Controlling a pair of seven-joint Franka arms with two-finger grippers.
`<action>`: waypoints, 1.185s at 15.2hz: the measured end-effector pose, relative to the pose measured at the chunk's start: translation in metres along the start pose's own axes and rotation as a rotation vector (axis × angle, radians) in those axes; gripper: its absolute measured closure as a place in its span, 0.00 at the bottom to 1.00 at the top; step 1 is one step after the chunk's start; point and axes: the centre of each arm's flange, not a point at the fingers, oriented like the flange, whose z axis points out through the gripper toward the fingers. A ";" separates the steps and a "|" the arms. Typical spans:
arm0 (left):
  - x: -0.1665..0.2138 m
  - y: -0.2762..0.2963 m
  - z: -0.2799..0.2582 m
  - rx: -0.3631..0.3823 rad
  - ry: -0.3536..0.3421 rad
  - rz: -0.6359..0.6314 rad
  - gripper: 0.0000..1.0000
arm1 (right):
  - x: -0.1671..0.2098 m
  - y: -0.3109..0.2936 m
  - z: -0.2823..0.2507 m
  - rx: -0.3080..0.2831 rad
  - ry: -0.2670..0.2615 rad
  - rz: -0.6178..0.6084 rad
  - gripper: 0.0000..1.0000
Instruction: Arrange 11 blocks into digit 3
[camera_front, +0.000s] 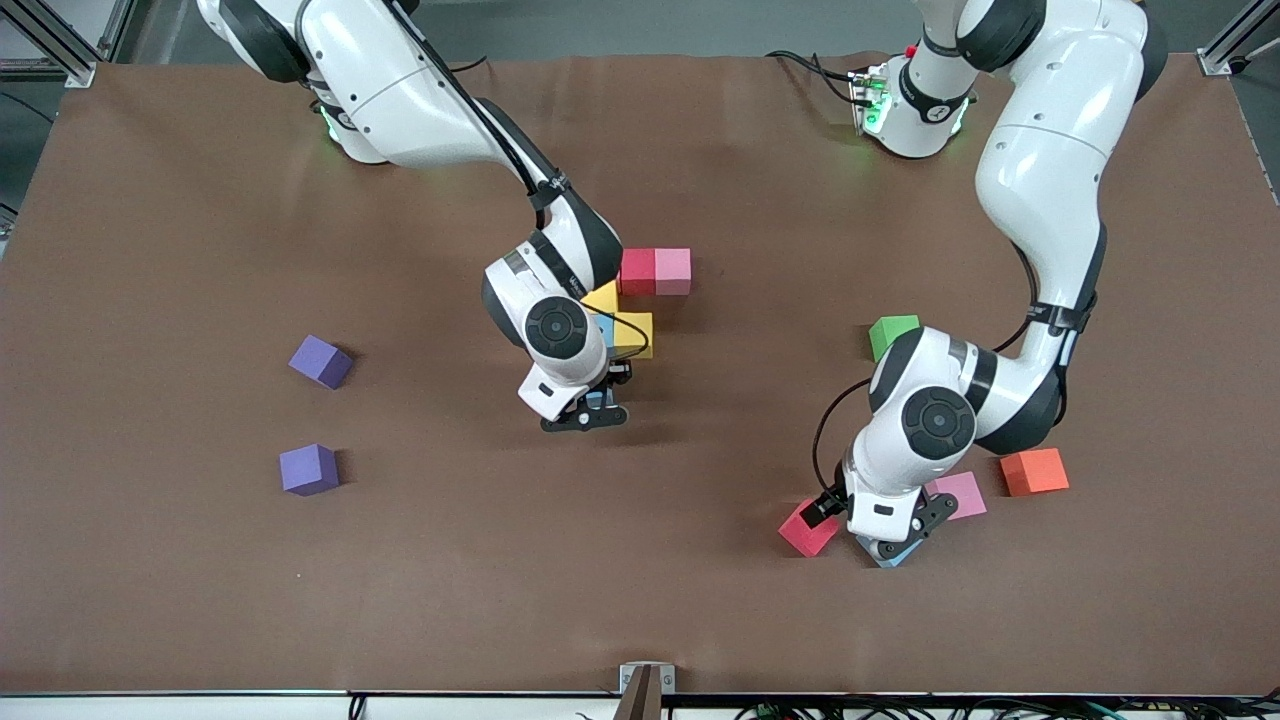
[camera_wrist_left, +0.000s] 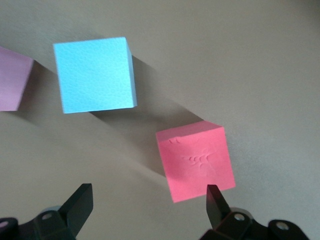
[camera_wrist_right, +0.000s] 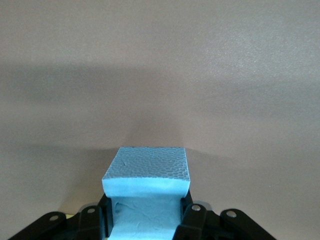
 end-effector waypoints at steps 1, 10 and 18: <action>0.001 0.001 0.004 -0.009 -0.002 -0.005 0.00 | 0.000 0.000 0.000 0.000 -0.001 -0.001 0.48; 0.018 0.011 0.039 -0.120 0.031 -0.036 0.00 | -0.001 -0.001 0.000 -0.001 -0.003 -0.033 0.48; 0.020 0.016 0.064 -0.184 0.004 -0.086 0.20 | -0.003 -0.002 0.001 -0.002 -0.005 -0.045 0.48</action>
